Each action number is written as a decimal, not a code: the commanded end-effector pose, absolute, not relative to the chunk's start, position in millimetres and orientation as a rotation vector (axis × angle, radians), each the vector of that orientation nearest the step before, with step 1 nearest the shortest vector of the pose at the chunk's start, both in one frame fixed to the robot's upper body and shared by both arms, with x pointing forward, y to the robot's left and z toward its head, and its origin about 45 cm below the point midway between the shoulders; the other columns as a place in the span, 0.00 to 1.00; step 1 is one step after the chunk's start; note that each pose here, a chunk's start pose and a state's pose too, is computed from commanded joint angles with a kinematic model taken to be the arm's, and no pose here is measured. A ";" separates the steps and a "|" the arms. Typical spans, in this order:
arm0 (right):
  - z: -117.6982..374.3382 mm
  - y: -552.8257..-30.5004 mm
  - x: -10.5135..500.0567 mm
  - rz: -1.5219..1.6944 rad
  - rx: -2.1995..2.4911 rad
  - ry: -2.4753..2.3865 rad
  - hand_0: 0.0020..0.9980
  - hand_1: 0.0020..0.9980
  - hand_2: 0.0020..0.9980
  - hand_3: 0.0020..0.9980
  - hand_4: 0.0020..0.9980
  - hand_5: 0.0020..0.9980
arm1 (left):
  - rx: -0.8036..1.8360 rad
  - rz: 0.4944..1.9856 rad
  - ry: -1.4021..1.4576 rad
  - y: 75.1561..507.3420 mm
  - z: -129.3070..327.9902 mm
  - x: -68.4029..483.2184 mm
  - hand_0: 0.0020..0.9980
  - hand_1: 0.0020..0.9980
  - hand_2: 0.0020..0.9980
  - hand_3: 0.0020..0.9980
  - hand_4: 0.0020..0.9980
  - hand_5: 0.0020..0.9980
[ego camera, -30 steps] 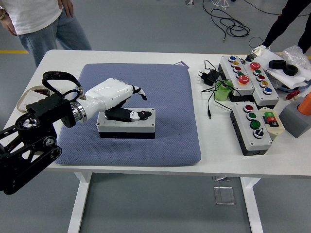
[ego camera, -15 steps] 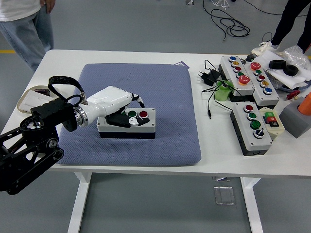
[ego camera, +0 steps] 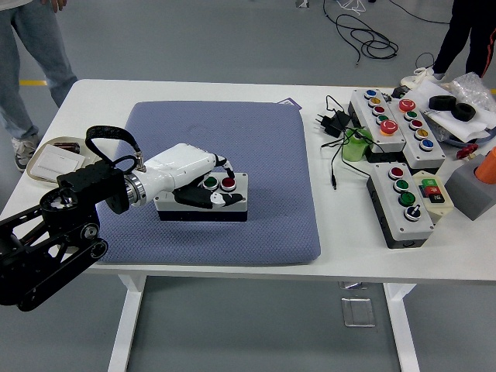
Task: Pick up the button,place it on the desk,press the button,press the button
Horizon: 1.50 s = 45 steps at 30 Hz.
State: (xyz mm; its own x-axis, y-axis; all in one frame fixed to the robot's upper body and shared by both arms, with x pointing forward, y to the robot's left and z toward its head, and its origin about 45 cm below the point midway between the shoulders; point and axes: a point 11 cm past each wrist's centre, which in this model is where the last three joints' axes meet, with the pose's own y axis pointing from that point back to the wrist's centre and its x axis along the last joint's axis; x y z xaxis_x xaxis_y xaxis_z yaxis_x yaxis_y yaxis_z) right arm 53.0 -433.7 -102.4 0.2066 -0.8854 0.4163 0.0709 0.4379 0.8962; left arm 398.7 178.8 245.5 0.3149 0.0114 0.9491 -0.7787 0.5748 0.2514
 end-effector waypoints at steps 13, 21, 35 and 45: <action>-102.5 -433.6 52.5 -0.804 0.883 -1.170 0.63 0.55 0.62 0.57 0.31 0.25 | 0.856 0.587 -1.114 183.1 230.5 399.1 0.04 0.00 0.06 0.71 0.80 1.00; -102.7 -433.3 52.0 -0.806 0.882 -1.170 0.63 0.55 0.62 0.57 0.31 0.25 | 0.883 0.554 -1.086 183.7 214.6 394.9 0.04 0.00 0.06 0.72 0.79 1.00; -102.7 -433.4 51.7 -0.807 0.882 -1.172 0.63 0.55 0.62 0.57 0.31 0.25 | 0.778 0.891 -1.142 205.5 300.8 411.9 0.05 0.02 0.10 0.83 0.80 1.00; -102.7 -433.8 51.1 -0.806 0.882 -1.169 0.63 0.55 0.62 0.57 0.31 0.25 | 0.489 1.331 -0.885 269.8 345.1 431.8 0.37 0.52 0.65 0.96 0.78 1.00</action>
State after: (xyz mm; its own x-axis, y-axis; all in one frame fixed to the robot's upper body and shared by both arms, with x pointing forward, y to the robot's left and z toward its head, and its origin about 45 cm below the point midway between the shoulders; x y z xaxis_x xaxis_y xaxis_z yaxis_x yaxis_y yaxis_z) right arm 51.1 -433.8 -102.7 0.2054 -0.8860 0.4157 0.0738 0.4376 0.8961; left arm 431.8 269.8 345.1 -0.0063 0.6220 0.7830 -0.9626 0.2083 -0.1731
